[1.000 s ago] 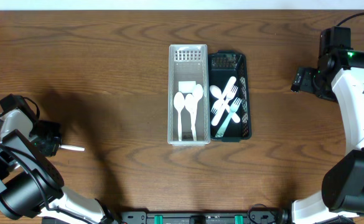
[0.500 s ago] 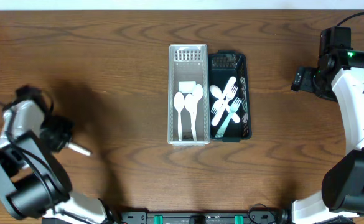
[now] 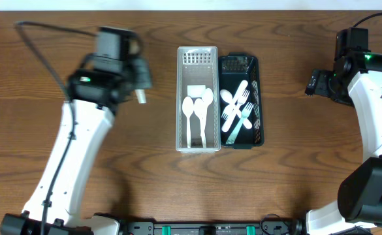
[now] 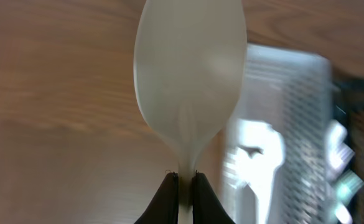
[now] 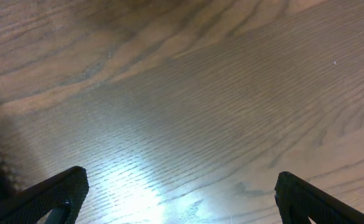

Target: Pack container

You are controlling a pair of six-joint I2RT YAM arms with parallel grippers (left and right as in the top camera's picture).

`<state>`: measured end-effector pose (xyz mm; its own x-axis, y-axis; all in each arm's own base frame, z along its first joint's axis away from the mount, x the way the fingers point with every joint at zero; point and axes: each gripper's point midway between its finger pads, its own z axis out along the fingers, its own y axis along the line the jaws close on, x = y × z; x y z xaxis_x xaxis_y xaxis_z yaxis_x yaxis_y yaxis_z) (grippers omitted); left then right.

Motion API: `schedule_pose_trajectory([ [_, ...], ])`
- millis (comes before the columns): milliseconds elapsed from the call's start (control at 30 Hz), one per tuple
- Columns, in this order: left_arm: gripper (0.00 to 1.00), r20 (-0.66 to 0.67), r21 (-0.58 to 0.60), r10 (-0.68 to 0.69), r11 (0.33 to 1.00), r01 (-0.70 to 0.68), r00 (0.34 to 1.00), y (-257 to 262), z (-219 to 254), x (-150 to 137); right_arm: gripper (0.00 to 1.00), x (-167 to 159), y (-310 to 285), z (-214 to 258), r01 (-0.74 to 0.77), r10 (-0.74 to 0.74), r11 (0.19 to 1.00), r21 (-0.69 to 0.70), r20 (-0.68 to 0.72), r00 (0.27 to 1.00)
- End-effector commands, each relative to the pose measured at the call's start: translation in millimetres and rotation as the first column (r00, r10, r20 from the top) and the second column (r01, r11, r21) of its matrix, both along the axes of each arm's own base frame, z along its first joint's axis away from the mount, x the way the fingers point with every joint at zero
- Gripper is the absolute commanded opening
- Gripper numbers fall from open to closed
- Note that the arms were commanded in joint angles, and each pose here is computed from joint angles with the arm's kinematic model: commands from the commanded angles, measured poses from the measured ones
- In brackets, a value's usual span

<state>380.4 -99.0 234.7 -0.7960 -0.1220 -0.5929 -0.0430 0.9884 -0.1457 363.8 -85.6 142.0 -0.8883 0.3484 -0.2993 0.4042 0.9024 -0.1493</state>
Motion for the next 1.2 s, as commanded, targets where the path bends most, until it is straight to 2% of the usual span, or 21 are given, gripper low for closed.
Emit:
schedule_pose_trajectory([
  [0,0.06,-0.027,0.037,-0.123,0.992,0.124,0.992,-41,-12,-9,0.99,0,0,-1,-0.007,0.007,1.000,0.013,-0.002,1.000],
  [167,0.05,-0.120,0.061,-0.243,0.966,0.252,0.963,-93,-49,-23,0.99,0,1,-1,-0.008,0.008,1.000,0.017,-0.001,1.000],
  [400,0.06,-0.328,0.037,-0.248,0.961,0.275,0.912,-114,-128,-28,0.99,0,1,-1,-0.008,0.008,1.000,0.017,-0.001,1.000],
  [533,0.06,-0.375,0.052,-0.238,0.960,0.277,0.896,-114,-151,-27,0.99,0,1,-1,-0.008,0.008,1.000,0.017,-0.001,1.000],
  [567,0.09,-0.375,0.052,-0.238,0.960,0.277,0.896,-115,-153,-26,0.99,0,1,-1,-0.008,0.008,1.000,0.017,-0.001,1.000],
  [633,0.23,-0.365,0.049,-0.240,0.960,0.276,0.899,-116,-153,-23,0.99,0,1,-1,-0.008,0.008,1.000,0.017,0.000,1.000],
  [667,0.24,-0.359,0.048,-0.242,0.960,0.276,0.902,-117,-152,-22,0.99,0,1,-1,-0.008,0.008,1.000,0.017,0.000,1.000],
  [700,0.29,-0.354,0.046,-0.243,0.960,0.277,0.903,-117,-151,-21,0.99,0,1,-1,-0.008,0.008,1.000,0.017,0.000,1.000],
  [867,0.33,-0.325,0.066,-0.263,0.952,0.300,0.908,-114,-133,-20,0.99,0,1,-1,-0.018,0.018,1.000,0.016,-0.003,1.000],
  [1033,0.33,-0.142,0.177,-0.173,0.964,0.197,0.975,-80,-69,-3,0.99,3,1,-1,-0.027,0.027,1.000,0.014,0.008,1.000],
  [1067,0.37,-0.102,0.186,-0.149,0.969,0.166,0.984,-71,-56,1,0.99,5,1,0,-0.028,0.028,1.000,0.013,0.017,0.999],
  [1100,0.49,-0.063,0.187,-0.125,0.973,0.135,0.990,-61,-43,5,0.99,7,2,1,-0.030,0.029,0.999,0.012,0.026,0.999],
  [1133,0.67,-0.019,0.180,-0.095,0.979,0.097,0.995,-50,-29,9,0.99,10,3,2,-0.033,0.032,0.999,0.010,0.037,0.999],
  [1167,1.00,0.020,0.166,-0.063,0.984,0.059,0.998,-37,-17,14,0.98,14,5,3,-0.036,0.036,0.999,0.009,0.056,0.998],
])
